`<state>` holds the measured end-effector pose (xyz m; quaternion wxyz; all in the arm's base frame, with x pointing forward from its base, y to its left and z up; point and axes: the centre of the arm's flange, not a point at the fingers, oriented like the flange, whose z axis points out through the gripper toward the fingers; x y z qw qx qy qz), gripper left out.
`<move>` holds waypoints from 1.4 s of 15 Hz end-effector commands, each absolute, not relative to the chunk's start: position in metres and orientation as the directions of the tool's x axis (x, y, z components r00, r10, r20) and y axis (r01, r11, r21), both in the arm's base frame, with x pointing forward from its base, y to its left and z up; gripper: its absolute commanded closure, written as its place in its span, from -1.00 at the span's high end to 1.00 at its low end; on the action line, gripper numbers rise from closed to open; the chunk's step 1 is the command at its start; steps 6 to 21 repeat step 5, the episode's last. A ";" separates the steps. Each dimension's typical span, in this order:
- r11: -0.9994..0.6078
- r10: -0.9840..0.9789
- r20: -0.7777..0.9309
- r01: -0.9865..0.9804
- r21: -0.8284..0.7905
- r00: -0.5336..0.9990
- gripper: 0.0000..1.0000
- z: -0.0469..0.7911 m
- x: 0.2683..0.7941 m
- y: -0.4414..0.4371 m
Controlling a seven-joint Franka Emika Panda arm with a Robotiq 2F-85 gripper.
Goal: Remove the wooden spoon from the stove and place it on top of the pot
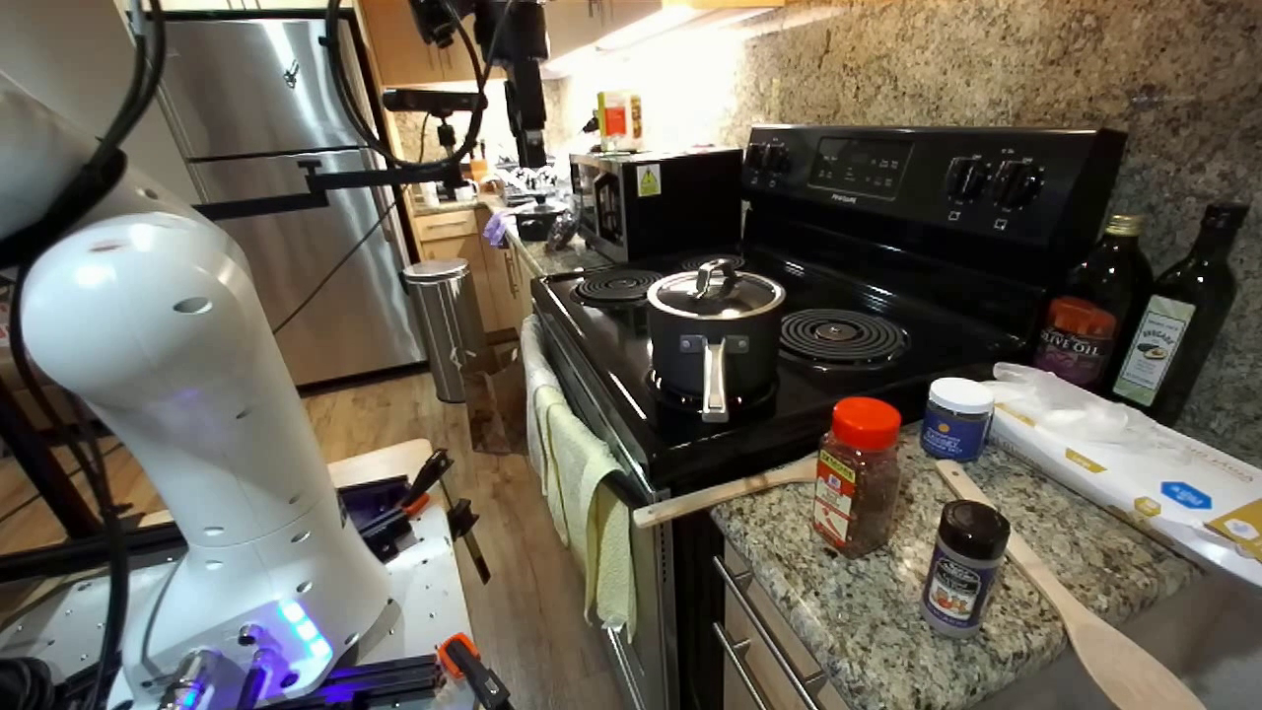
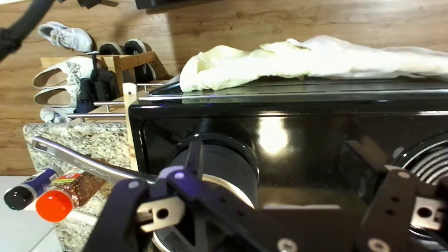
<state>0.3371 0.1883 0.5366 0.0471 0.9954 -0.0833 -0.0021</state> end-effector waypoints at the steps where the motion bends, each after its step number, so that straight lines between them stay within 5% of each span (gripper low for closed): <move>1: -0.984 -0.101 -0.042 -0.094 0.150 0.994 1.00 0.541 0.343 0.186; 21: -0.983 -0.144 -0.026 -0.139 0.121 0.989 1.00 0.537 0.340 0.185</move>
